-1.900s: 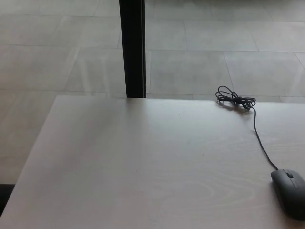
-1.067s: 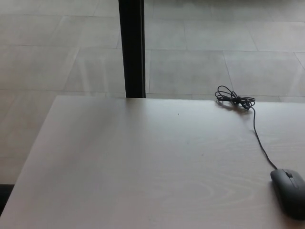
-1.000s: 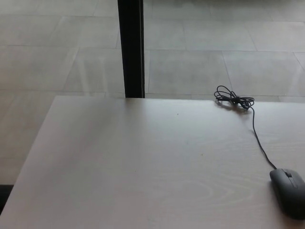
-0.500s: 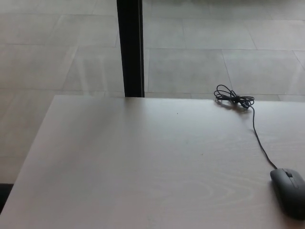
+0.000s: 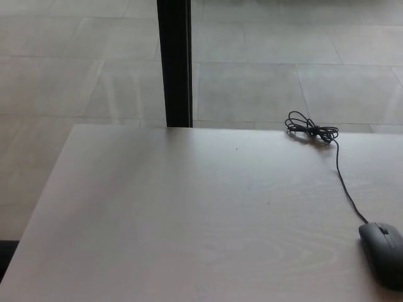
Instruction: The robot uses its right fingers to click on the left button of the black mouse placed on the table.
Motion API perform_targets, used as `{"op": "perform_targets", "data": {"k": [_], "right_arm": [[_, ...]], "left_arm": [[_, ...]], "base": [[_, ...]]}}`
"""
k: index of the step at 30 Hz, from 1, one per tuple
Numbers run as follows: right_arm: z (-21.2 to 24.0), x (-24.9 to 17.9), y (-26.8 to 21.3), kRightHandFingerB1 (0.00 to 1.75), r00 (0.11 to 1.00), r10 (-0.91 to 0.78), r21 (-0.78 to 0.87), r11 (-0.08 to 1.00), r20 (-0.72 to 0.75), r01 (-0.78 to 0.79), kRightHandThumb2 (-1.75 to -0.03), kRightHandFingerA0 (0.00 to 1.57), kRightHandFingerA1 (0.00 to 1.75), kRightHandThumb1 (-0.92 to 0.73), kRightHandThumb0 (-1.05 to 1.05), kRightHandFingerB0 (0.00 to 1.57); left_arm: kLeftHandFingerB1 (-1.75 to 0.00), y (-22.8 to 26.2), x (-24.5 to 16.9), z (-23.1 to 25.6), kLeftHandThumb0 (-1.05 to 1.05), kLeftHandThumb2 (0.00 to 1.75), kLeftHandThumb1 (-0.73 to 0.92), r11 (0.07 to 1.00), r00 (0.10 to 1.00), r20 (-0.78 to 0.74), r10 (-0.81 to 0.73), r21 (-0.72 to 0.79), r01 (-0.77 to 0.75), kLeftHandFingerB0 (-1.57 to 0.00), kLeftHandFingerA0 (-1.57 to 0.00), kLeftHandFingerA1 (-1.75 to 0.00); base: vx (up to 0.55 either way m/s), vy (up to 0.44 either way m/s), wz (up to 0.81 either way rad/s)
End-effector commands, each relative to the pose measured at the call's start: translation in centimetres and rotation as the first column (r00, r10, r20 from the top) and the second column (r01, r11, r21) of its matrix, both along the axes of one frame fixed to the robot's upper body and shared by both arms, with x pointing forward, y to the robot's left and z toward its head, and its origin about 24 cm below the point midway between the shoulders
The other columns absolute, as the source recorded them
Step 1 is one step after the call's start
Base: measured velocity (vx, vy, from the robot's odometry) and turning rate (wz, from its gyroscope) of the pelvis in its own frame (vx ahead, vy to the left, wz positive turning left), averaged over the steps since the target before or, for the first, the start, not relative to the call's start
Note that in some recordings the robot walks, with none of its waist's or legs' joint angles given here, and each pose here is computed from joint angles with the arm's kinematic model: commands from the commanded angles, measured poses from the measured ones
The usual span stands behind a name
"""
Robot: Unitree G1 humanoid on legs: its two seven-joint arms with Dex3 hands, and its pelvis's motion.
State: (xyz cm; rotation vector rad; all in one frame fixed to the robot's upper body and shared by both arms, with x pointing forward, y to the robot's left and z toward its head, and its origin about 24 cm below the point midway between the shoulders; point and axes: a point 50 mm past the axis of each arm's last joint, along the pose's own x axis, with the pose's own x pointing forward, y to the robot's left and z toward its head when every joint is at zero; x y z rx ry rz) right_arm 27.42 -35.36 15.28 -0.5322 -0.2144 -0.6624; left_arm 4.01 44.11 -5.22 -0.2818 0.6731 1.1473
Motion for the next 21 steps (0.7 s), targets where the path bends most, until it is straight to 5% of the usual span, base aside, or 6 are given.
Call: {"op": "perform_targets", "data": {"k": [1, 7, 8, 13, 15, 21], "right_arm": [[0.7, 1.2, 4.4, 0.37, 0.973, 0.064, -0.587, 0.788, -0.222, -0.185, -0.64, 0.82, 0.54, -0.74, -0.76, 0.52], [-2.0, 2.0, 5.1, 0.37, 0.93, 0.061, -0.637, 0.712, -0.362, -0.295, -0.64, 0.89, 1.5, -0.78, -0.78, 0.53], [-2.4, 2.0, 5.3, 0.52, 0.923, 0.065, -0.641, 0.7, -0.38, -0.313, -1.09, 0.99, 1.31, -0.68, -0.81, 0.48], [-4.1, 2.0, 6.2, 0.37, 0.886, 0.083, -0.655, 0.642, -0.457, -0.398, -0.66, 0.54, 0.49, -0.84, -0.83, 0.58], [-4.4, 2.0, 6.4, 0.53, 0.883, 0.081, -0.66, 0.633, -0.463, -0.405, -1.14, 0.44, 0.57, -0.7, -0.82, 0.53], [-5.0, 2.2, 7.7, 0.38, 0.859, 0.116, -0.648, 0.607, -0.499, -0.459, -0.66, 0.49, 0.49, -0.82, -0.81, 0.62]], "left_arm": [[-0.54, 1.0, 0.0, 1.2, -0.81, 1.14, 0.78, 0.999, 1.0, 0.023, 0.009, 0.052, -0.01, -0.34, -0.61, -0.71], [-0.55, 1.1, 0.2, 1.3, -0.81, 1.14, 0.76, 0.998, 0.999, 0.03, 0.026, 0.05, -0.027, -0.37, -0.63, -0.72], [-0.43, 1.1, 0.2, 1.3, -0.84, 0.76, 0.92, 0.998, 1.0, 0.025, 0.017, 0.057, -0.019, -0.4, -0.64, -0.66], [-0.42, 1.2, 0.2, 1.4, -0.84, 0.77, 0.92, 0.998, 1.0, 0.026, 0.016, 0.054, -0.017, -0.37, -0.7, -0.68], [-0.45, 1.3, 0.2, 1.5, -0.86, 0.76, 0.92, 0.998, 1.0, 0.018, 0.021, 0.061, -0.022, -0.39, -0.68, -0.67], [-0.42, 1.2, 0.3, 1.5, -0.85, 0.77, 0.92, 0.998, 1.0, 0.029, 0.006, 0.061, -0.007, -0.37, -0.6, -0.65]], "base": [[0.0, 0.0, 0.0], [0.0, 0.0, 0.0], [0.0, 0.0, 0.0], [0.0, 0.0, 0.0], [0.0, 0.0, 0.0], [0.0, 0.0, 0.0]]}}
